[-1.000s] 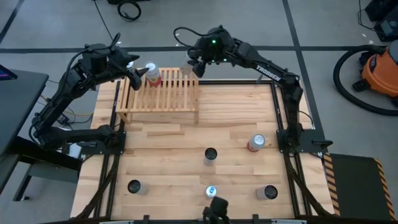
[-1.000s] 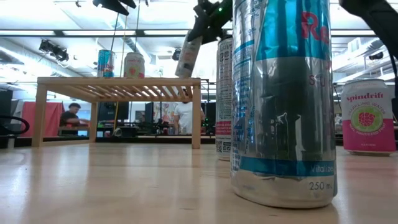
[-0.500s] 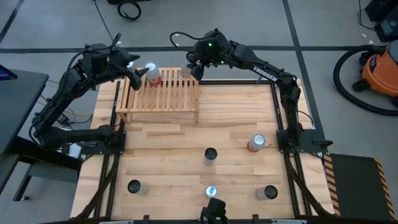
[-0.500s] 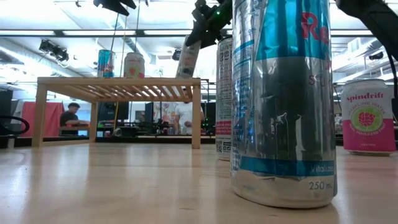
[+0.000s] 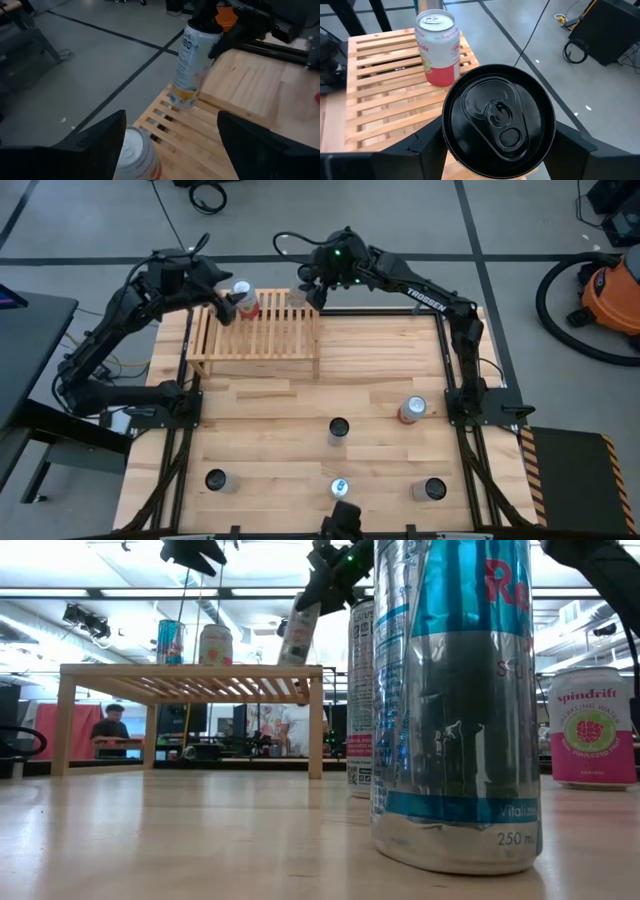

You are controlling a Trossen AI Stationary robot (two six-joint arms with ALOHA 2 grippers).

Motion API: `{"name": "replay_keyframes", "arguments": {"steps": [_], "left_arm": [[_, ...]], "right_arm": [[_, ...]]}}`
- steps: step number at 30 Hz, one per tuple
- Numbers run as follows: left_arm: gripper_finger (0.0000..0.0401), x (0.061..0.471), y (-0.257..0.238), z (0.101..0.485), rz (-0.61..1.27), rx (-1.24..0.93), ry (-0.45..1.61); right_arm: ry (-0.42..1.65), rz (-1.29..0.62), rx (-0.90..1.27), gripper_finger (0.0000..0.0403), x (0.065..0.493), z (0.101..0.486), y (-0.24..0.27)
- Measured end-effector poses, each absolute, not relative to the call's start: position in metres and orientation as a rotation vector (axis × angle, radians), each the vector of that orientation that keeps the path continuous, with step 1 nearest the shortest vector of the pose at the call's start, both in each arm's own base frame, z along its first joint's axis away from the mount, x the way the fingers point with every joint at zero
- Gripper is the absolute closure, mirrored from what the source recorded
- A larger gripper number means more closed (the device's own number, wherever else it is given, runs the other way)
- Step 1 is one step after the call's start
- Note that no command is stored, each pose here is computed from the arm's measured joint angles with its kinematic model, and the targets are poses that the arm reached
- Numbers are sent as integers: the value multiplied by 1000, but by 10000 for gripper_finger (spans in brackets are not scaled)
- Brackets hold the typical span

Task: Place canned beverage on shelf
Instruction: Put the top white and yellow soda can on the shelf aligned with the pink and white soda can

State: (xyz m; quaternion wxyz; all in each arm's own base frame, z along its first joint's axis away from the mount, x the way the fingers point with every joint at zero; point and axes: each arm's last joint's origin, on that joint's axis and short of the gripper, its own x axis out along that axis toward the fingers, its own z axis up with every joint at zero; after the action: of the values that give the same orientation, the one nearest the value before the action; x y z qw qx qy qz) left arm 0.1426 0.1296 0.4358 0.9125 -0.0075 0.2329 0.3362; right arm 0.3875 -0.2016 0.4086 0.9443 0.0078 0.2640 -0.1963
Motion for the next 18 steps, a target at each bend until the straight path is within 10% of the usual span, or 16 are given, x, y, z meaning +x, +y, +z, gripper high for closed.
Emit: {"name": "replay_keyframes", "arguments": {"steps": [18], "left_arm": [[87, 175, 132, 428, 461, -202, 409]], "right_arm": [[449, -248, 14, 137, 384, 442, -176]]}}
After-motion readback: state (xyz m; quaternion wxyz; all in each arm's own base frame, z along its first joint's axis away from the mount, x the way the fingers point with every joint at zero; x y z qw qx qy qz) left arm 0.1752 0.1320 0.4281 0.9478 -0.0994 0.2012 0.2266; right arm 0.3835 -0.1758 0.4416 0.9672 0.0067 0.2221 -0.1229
